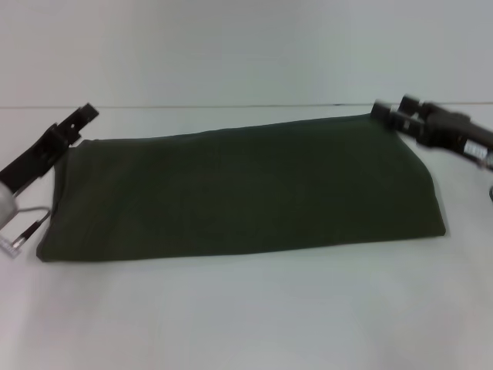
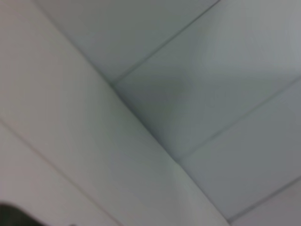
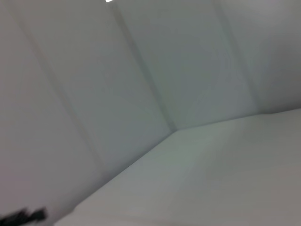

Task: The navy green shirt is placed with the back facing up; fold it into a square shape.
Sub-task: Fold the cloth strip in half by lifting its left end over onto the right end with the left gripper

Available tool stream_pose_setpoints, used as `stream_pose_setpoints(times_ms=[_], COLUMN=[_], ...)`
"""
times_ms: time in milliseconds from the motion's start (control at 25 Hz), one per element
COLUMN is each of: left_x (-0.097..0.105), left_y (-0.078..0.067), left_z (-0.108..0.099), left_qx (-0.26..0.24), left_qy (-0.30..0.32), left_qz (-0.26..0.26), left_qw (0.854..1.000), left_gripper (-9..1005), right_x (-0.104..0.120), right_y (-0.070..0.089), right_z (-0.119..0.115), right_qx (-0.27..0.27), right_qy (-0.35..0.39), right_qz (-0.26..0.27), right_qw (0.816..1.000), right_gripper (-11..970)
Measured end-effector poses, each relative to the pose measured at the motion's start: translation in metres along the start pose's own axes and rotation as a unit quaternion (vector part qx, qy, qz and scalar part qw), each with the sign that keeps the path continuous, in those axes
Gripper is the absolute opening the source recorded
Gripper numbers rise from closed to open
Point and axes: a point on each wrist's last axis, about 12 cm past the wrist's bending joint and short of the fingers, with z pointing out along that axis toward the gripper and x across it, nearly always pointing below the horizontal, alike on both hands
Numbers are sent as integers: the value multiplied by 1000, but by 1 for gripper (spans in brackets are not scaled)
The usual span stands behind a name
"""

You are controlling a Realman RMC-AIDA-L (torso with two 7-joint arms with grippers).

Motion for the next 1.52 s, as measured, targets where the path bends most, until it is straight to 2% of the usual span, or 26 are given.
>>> stream_pose_setpoints(times_ms=[80, 120, 160, 440, 520, 640, 840, 1000, 1520], left_x=[-4, -4, -14, -41, -45, -50, -54, -58, -37], left_y=[1, 1, 3, 4, 4, 3, 5, 11, 28], left_z=[-13, -13, -32, -74, -83, -92, -98, -99, -95], left_qx=[13, 13, 17, -7, -11, -19, -57, -95, -143], left_qy=[33, 33, 85, 187, 206, 240, 276, 273, 263], left_qz=[-31, -31, -69, -126, -140, -145, -144, -147, -225], left_qw=[999, 999, 994, 974, 968, 960, 949, 946, 927], left_gripper=[703, 710, 716, 716, 716, 716, 716, 716, 715], right_x=[5, 8, 11, 35, 42, 46, 44, 44, 43], right_y=[7, 10, 12, 24, 28, 32, 32, 33, 30], right_z=[-8, -10, -13, -20, -19, -19, -28, -29, -32], right_qx=[-39, -53, -68, -121, -142, -154, -152, -155, -139], right_qy=[22, 31, 41, 96, 120, 139, 132, 129, 118], right_qz=[-38, -56, -74, -191, -227, -254, -264, -262, -258], right_qw=[998, 997, 994, 969, 956, 945, 943, 944, 949], right_gripper=[875, 875, 875, 876, 876, 875, 875, 875, 875])
